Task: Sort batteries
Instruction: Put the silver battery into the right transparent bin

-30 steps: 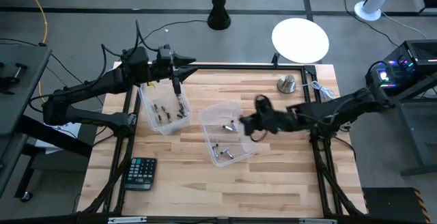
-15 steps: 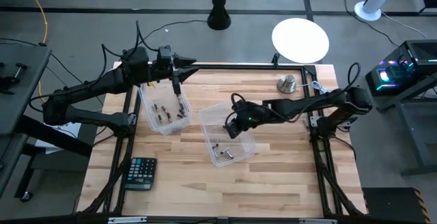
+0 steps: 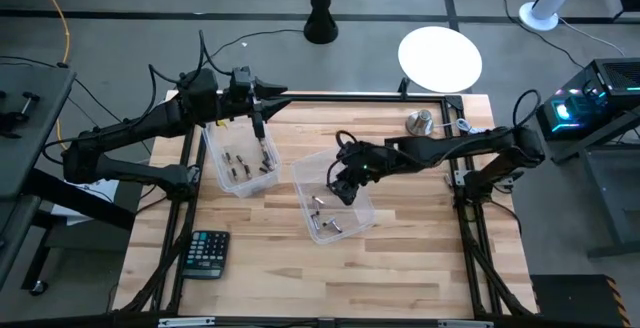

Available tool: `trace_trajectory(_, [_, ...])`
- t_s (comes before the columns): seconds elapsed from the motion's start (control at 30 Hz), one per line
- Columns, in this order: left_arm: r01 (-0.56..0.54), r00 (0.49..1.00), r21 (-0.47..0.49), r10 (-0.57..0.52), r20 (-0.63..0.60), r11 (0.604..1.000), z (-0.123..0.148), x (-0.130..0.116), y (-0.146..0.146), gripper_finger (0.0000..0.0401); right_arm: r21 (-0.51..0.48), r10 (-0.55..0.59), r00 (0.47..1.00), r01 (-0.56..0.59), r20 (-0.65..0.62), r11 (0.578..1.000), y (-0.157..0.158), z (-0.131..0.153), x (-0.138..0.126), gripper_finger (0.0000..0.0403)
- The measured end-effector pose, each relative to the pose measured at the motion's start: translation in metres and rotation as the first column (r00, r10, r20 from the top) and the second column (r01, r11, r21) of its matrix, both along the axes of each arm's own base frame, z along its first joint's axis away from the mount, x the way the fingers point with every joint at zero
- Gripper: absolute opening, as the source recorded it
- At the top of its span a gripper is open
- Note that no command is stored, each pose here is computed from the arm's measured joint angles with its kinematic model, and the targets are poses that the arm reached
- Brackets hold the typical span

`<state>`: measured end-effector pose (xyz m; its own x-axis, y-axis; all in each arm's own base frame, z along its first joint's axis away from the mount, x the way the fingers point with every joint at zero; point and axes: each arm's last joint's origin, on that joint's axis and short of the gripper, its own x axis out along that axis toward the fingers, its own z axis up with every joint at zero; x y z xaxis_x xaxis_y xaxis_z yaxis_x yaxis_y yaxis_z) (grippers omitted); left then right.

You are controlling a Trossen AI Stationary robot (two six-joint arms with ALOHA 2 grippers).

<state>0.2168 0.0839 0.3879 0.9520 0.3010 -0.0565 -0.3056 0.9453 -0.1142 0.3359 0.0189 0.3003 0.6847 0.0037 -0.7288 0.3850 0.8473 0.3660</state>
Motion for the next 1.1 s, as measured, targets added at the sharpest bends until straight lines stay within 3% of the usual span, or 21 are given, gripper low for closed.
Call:
trace_trajectory(0.1, [0.0,1.0,0.0,0.0,0.0,1.0,0.0,0.0,0.0,0.0168,-0.09,0.046,0.995,-0.054,-0.09,0.994,0.001,0.034,-0.011,0.0148])
trace_trajectory(0.2, [0.0,1.0,0.007,0.0,-0.002,1.0,0.0,0.0,0.0,0.0168,-0.131,-0.032,0.965,-0.003,-0.259,0.991,0.001,0.054,-0.032,0.0149])
trace_trajectory(0.27, [-0.001,1.0,0.007,0.001,-0.002,1.0,0.0,0.0,0.0,0.0168,-0.152,-0.146,0.9,0.09,-0.411,0.984,-0.003,0.055,-0.051,0.0149])
trace_trajectory(0.33, [-0.001,1.0,0.007,0.001,-0.002,1.0,0.0,0.0,0.0,0.0168,-0.214,-0.274,0.784,0.184,-0.556,0.959,-0.008,0.048,-0.07,0.0149])
trace_trajectory(0.4, [-0.001,1.0,0.007,0.001,-0.003,1.0,0.0,0.0,0.0,0.0168,-0.252,-0.355,0.713,0.252,-0.604,0.934,-0.013,0.032,-0.077,0.0149])
trace_trajectory(0.53, [-0.002,1.0,0.008,0.002,-0.003,1.0,0.0,0.0,0.0,0.0168,-0.184,-0.381,0.624,0.358,-0.682,0.915,-0.024,-0.019,-0.088,0.0149])
trace_trajectory(0.6, [-0.002,1.0,0.008,0.002,-0.004,1.0,0.0,0.0,0.0,0.0168,-0.225,-0.414,0.507,0.394,-0.756,0.891,-0.033,-0.05,-0.101,0.0149])
trace_trajectory(0.77, [-0.001,1.0,0.009,0.001,-0.003,1.0,0.0,0.0,0.0,0.0168,-0.341,-0.517,0.223,0.532,-0.826,0.775,-0.056,-0.101,-0.138,0.0149])
trace_trajectory(0.83, [-0.001,1.0,0.01,0.001,-0.003,1.0,0.0,0.0,0.0,0.0168,-0.368,-0.53,0.15,0.565,-0.834,0.739,-0.062,-0.117,-0.15,0.0149])
trace_trajectory(0.93, [0.0,1.0,0.017,0.001,-0.005,1.0,0.0,0.0,0.0,0.0168,-0.359,-0.516,0.09,0.617,-0.852,0.7,-0.07,-0.137,-0.165,0.0149])
trace_trajectory(1.1, [0.001,1.0,0.04,-0.001,-0.012,0.999,0.0,0.0,0.0,0.0168,-0.319,-0.503,0.094,0.672,-0.859,0.669,-0.08,-0.157,-0.177,0.0149])
